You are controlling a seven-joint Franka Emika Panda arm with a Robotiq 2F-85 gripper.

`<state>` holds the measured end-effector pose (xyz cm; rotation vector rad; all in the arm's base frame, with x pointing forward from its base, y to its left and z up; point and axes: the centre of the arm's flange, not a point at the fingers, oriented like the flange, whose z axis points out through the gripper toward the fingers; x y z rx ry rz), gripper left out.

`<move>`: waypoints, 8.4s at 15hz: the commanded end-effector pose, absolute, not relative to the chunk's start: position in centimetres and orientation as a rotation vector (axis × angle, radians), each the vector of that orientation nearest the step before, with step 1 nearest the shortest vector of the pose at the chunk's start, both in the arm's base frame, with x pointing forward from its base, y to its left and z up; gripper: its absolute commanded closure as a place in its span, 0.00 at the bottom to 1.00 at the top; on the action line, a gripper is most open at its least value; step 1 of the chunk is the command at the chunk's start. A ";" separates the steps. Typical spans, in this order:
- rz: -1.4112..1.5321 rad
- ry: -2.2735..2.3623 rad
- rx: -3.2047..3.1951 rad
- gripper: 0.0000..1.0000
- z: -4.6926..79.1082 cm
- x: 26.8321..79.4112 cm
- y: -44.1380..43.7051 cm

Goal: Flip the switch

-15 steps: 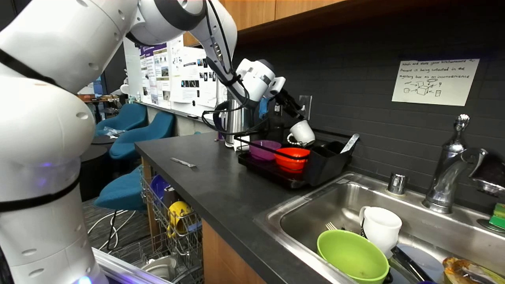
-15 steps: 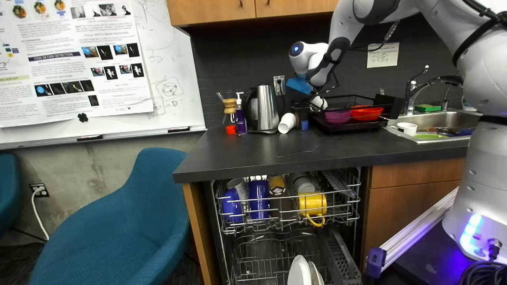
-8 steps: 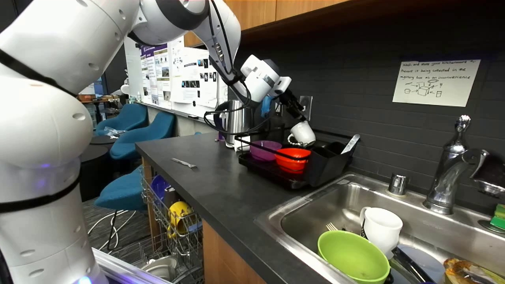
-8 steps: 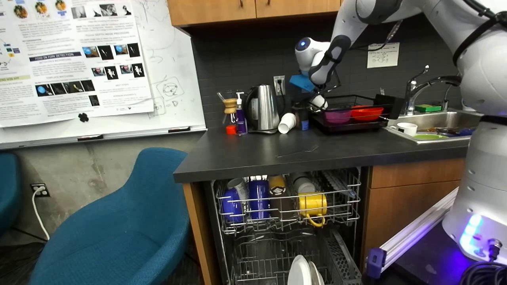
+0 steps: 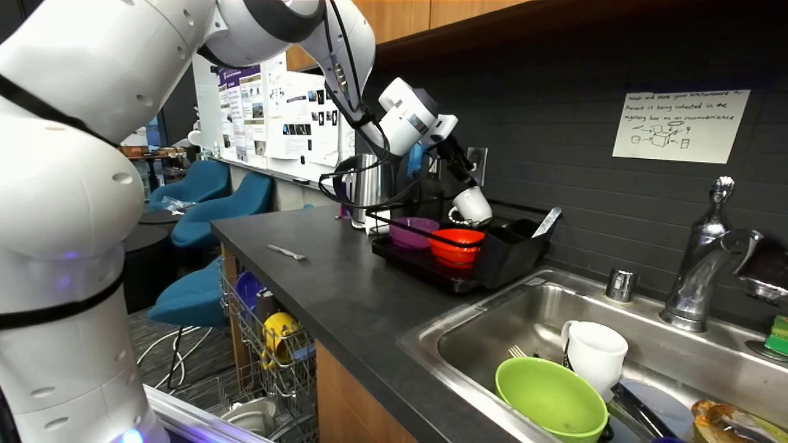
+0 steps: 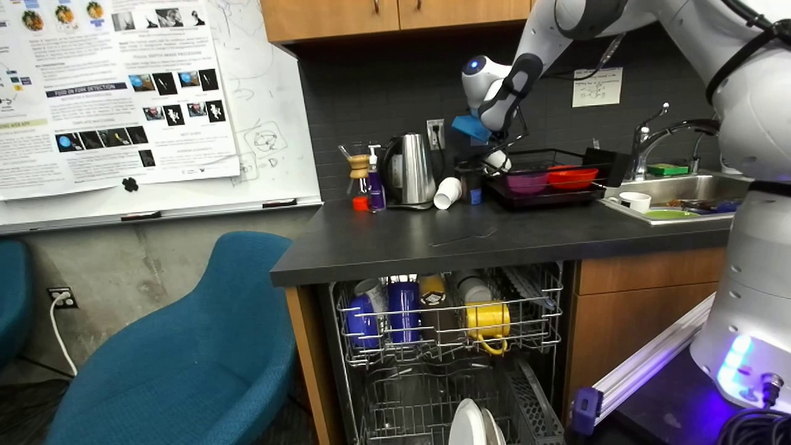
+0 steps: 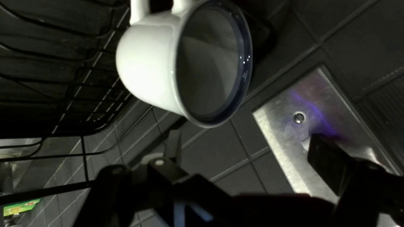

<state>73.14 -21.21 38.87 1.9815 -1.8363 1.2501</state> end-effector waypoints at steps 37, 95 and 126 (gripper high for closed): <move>1.280 -1.692 1.973 0.30 38.6 73.8 -20.9; 1.442 -2.023 1.917 1.00 41.4 74.8 -23.2; 1.040 -2.673 2.192 1.00 40.6 74.7 -25.1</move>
